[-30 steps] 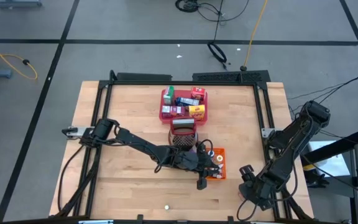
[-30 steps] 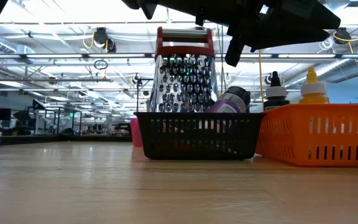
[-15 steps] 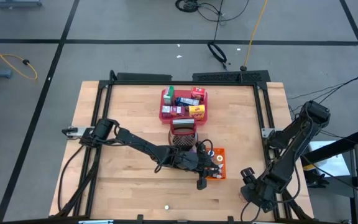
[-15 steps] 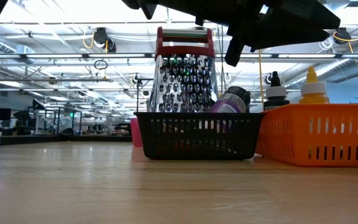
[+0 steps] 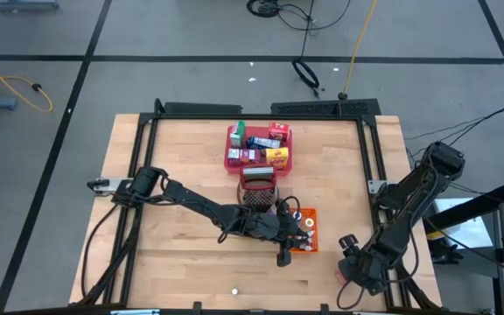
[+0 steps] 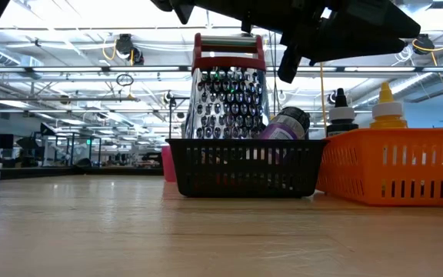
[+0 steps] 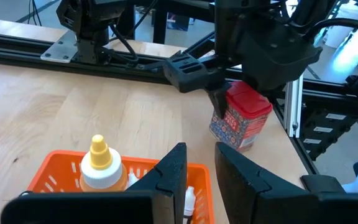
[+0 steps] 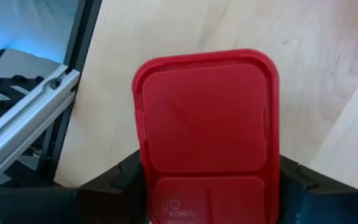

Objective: Pick & Place Kitchen Items
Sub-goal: Put the red seasoning can into the black bin

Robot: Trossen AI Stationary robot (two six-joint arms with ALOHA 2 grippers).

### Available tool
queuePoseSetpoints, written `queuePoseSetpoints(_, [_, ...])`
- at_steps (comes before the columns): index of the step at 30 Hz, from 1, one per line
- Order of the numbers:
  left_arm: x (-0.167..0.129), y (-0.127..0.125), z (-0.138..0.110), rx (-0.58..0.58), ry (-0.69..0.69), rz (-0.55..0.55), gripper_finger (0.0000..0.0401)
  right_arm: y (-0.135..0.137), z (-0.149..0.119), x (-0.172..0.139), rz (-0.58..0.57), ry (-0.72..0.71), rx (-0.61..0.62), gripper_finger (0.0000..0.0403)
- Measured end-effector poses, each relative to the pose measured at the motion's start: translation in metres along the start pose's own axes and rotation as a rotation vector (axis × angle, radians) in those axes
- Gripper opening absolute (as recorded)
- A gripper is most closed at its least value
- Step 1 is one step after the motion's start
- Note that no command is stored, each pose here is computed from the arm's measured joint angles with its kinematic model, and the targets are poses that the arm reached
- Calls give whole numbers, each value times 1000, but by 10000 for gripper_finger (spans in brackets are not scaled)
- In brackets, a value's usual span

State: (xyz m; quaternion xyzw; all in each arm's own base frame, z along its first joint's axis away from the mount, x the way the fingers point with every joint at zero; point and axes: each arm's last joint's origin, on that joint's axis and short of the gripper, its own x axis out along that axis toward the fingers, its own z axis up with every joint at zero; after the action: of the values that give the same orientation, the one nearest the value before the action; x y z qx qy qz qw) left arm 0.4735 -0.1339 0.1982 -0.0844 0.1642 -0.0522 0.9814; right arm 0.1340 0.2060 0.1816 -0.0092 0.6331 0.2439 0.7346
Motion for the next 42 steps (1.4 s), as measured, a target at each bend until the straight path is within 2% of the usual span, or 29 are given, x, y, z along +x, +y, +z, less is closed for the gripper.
queuePoseSetpoints(17, [0, 0, -1, 2, 17, -12, 85, -8, 5, -9, -19, -45, -17, 203])
queuePoseSetpoints(23, [0, 0, -1, 1, 13, -13, 85, -18, 9, -36, 23, -154, -5, 203])
queuePoseSetpoints(28, [0, 0, 0, -3, 7, -15, 85, -30, 13, -66, -26, -328, 22, 203])
queuePoseSetpoints(31, [0, -3, 2, -13, -22, -37, 85, -37, 17, -80, -18, -407, 45, 203])
queuePoseSetpoints(36, [-1, -9, 9, -8, -75, -171, 85, -46, 22, -86, -28, -441, 51, 203])
queuePoseSetpoints(42, [-3, -17, 9, 30, -94, -167, 99, -52, 27, -87, -39, -466, 48, 203])
